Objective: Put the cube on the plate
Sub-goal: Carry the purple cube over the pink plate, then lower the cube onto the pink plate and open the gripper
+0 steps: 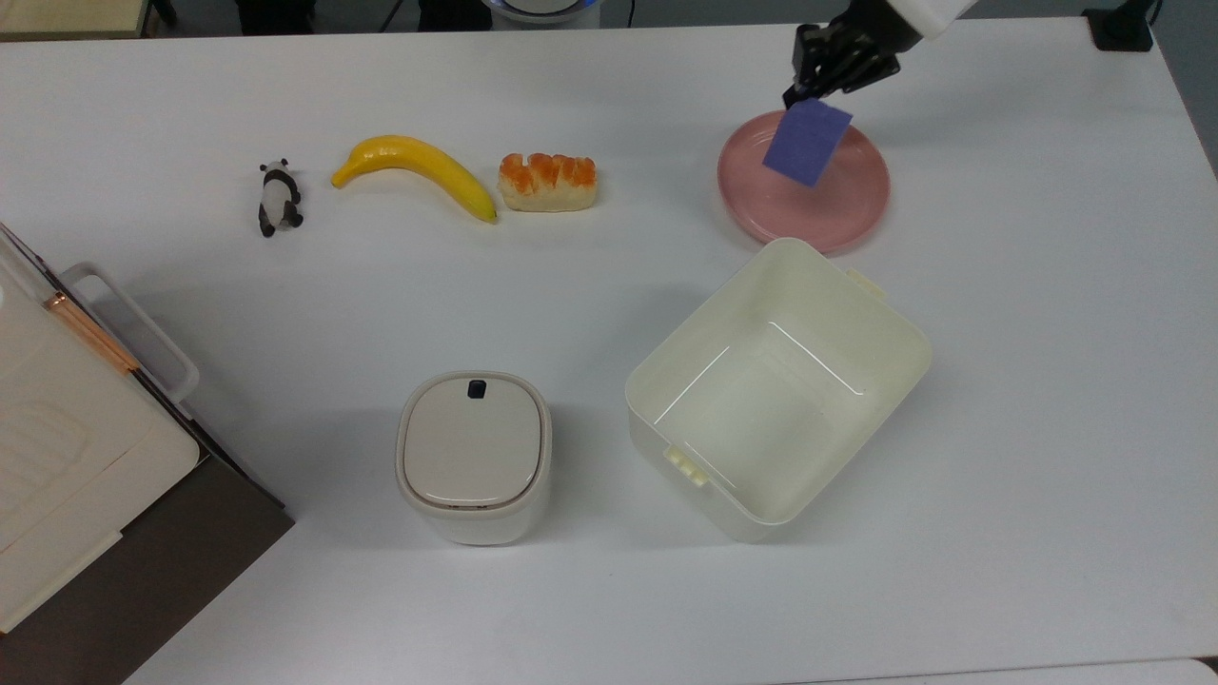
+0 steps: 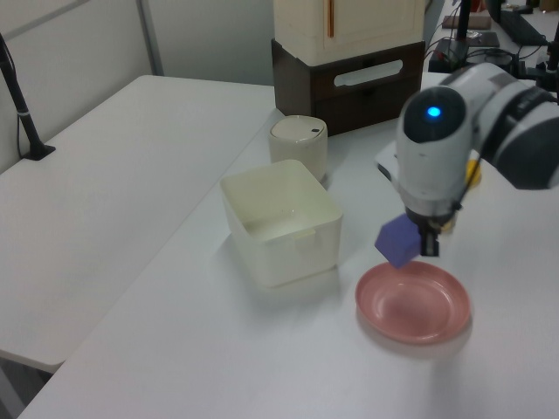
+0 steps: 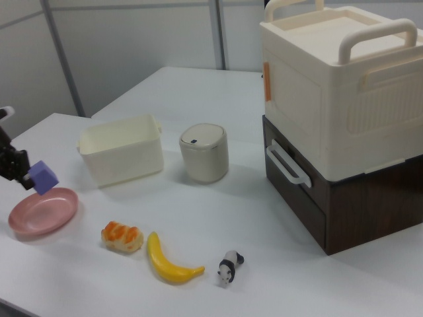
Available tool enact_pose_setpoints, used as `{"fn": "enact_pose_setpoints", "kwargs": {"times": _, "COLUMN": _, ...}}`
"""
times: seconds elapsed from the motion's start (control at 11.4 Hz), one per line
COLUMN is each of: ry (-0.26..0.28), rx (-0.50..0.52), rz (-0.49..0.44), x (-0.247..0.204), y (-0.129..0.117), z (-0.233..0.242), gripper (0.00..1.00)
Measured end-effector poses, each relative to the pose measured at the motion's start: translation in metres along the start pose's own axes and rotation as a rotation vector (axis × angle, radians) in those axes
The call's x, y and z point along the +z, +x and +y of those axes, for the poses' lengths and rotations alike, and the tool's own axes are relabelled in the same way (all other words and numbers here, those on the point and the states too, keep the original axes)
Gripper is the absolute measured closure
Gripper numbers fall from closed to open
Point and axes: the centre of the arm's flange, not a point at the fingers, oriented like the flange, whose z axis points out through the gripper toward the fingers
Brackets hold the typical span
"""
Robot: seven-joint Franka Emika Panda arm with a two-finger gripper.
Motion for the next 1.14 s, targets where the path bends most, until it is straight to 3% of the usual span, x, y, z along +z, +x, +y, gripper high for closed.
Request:
{"fn": "enact_pose_setpoints", "kwargs": {"times": 0.26, "ry": 0.007, "rx": -0.009, "rz": -0.014, "x": -0.005, "y": -0.018, "z": -0.024, "gripper": 0.92}}
{"fn": "enact_pose_setpoints", "kwargs": {"times": 0.53, "ry": 0.001, "rx": -0.003, "rz": -0.04, "x": 0.004, "y": -0.015, "z": -0.02, "gripper": 0.92}}
{"fn": "enact_pose_setpoints", "kwargs": {"times": 0.61, "ry": 0.001, "rx": 0.011, "rz": -0.044, "x": 0.006, "y": -0.014, "z": -0.02, "gripper": 0.87}}
{"fn": "enact_pose_setpoints", "kwargs": {"times": 0.97, "ry": -0.001, "rx": 0.031, "rz": -0.049, "x": 0.007, "y": -0.012, "z": -0.017, "gripper": 0.31}}
{"fn": "enact_pose_setpoints", "kwargs": {"times": 1.05, "ry": -0.001, "rx": 0.032, "rz": -0.05, "x": 0.008, "y": -0.012, "z": -0.017, "gripper": 0.23}}
{"fn": "enact_pose_setpoints", "kwargs": {"times": 1.14, "ry": -0.001, "rx": 0.033, "rz": -0.05, "x": 0.008, "y": -0.012, "z": -0.016, "gripper": 0.22}}
